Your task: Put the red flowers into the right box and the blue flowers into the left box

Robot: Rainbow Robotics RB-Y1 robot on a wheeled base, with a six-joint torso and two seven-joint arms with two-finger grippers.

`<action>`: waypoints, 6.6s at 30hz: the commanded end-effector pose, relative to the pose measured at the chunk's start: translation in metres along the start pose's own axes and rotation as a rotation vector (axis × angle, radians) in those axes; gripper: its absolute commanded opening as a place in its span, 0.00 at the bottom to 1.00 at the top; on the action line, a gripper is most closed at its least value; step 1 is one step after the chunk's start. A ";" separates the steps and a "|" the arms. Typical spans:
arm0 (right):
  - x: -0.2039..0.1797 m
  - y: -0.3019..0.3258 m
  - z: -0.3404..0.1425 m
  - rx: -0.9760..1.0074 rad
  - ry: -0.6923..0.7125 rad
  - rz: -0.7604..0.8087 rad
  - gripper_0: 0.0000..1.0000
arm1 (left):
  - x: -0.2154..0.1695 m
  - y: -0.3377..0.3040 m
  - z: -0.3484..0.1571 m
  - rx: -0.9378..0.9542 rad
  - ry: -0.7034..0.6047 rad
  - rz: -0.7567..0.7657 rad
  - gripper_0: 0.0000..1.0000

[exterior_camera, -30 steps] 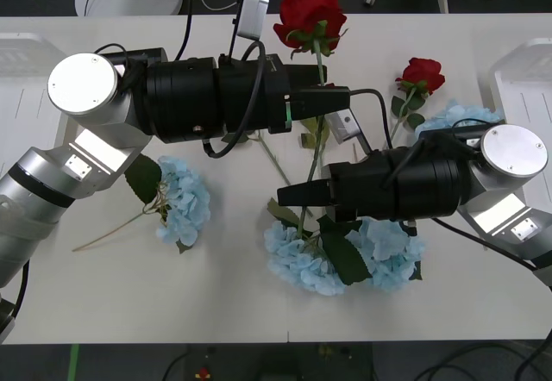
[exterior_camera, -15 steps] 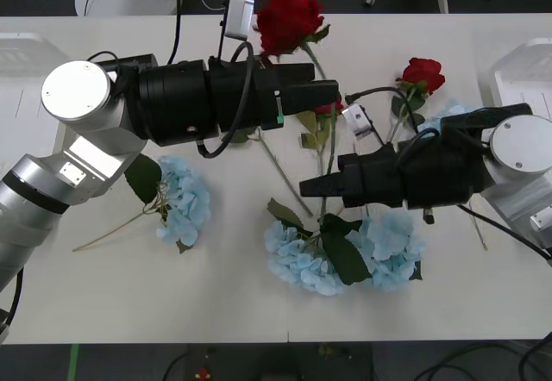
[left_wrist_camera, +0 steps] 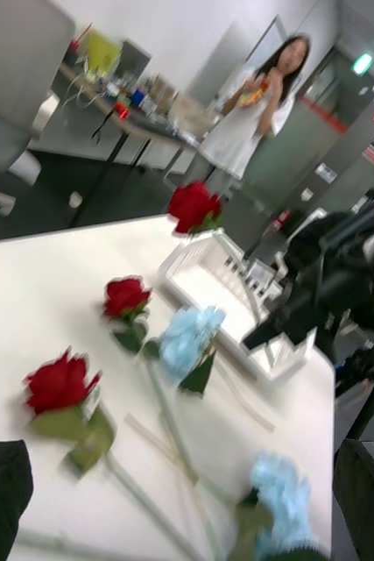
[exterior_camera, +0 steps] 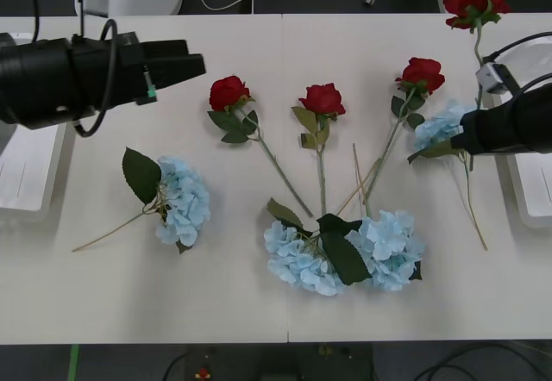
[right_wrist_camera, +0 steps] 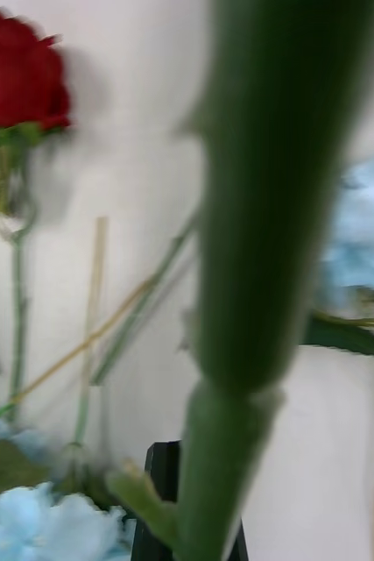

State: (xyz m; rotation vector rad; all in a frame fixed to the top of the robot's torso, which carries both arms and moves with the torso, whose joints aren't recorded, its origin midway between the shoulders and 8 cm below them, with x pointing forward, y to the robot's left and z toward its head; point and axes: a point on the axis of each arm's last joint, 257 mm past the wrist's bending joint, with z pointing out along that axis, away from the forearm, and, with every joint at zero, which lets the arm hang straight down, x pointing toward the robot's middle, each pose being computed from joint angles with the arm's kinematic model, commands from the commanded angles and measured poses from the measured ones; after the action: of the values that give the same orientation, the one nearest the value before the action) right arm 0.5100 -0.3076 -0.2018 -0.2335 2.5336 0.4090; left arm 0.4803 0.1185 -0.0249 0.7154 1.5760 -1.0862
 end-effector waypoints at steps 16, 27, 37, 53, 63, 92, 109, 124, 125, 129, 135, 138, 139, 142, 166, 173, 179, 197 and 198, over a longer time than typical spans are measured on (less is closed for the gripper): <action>-0.023 -0.273 -0.153 0.929 0.074 -0.124 0.00 | 0.104 0.063 -0.205 -0.163 0.772 0.535 1.00; 0.028 -0.330 -0.141 1.109 0.251 -0.187 0.00 | 0.167 0.098 -0.235 -0.220 1.075 0.630 1.00; 0.041 -0.340 -0.127 1.145 0.299 -0.243 0.05 | 0.207 0.098 -0.207 -0.364 1.107 0.482 1.00; 0.032 -0.339 -0.120 1.078 0.295 -0.282 0.82 | 0.252 0.110 -0.137 -0.517 1.132 0.393 1.00; 0.012 -0.277 -0.125 0.786 0.347 -0.276 0.91 | 0.281 0.121 -0.138 -0.578 1.159 0.300 1.00; 0.015 -0.049 0.054 0.183 0.233 -0.067 0.92 | 0.284 0.146 -0.123 -0.612 1.123 0.397 0.00; 0.023 -0.053 0.090 0.180 0.201 -0.038 0.89 | 0.128 0.149 -0.090 -0.701 0.636 0.160 0.00; 0.023 -0.049 0.095 0.170 0.194 -0.034 0.00 | 0.047 0.185 -0.273 -1.181 0.451 -0.298 0.00; 0.023 -0.047 0.096 0.165 0.193 -0.033 0.00 | 0.046 0.187 -0.284 -1.205 0.447 -0.322 0.00; 0.009 -0.043 0.085 0.137 0.171 -0.020 0.00 | 0.046 0.204 -0.323 -1.275 0.432 -0.379 0.00; -0.029 -0.021 0.050 0.036 0.139 -0.049 0.00 | 0.050 0.240 -0.362 -1.354 0.401 -0.436 0.00; -0.055 0.007 0.029 -0.059 0.106 -0.121 0.00 | 0.061 0.264 -0.361 -1.378 0.417 -0.446 0.00; -0.063 0.018 0.025 -0.093 0.090 -0.143 0.00 | 0.063 0.269 -0.362 -1.385 0.415 -0.443 0.00; -0.088 0.066 0.011 -0.224 0.021 -0.214 0.00 | 0.069 0.283 -0.357 -1.402 0.421 -0.407 0.00; -0.135 0.455 -0.037 -0.928 -0.353 -0.472 0.00 | 0.106 0.312 -0.376 -1.486 0.561 -0.202 1.00; -0.131 0.508 -0.035 -1.003 -0.352 -0.447 0.00 | 0.093 0.302 -0.339 -1.366 0.652 -0.079 1.00; -0.135 0.540 -0.037 -1.033 -0.405 -0.407 0.00 | 0.071 0.274 -0.276 -1.189 0.667 -0.008 1.00; -0.141 0.568 -0.034 -1.059 -0.477 -0.329 0.00 | 0.059 0.129 -0.164 -0.365 0.412 -0.015 1.00; -0.140 0.569 -0.035 -1.061 -0.475 -0.330 0.00 | 0.060 0.117 -0.157 -0.309 0.403 -0.001 1.00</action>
State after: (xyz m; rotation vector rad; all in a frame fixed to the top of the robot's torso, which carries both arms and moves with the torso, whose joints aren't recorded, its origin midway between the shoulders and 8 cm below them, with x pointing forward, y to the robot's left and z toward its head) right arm 0.4892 0.2000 0.0078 -0.7400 1.6386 1.4119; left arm 0.5166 0.3268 -0.1197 0.6531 2.1200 -0.6154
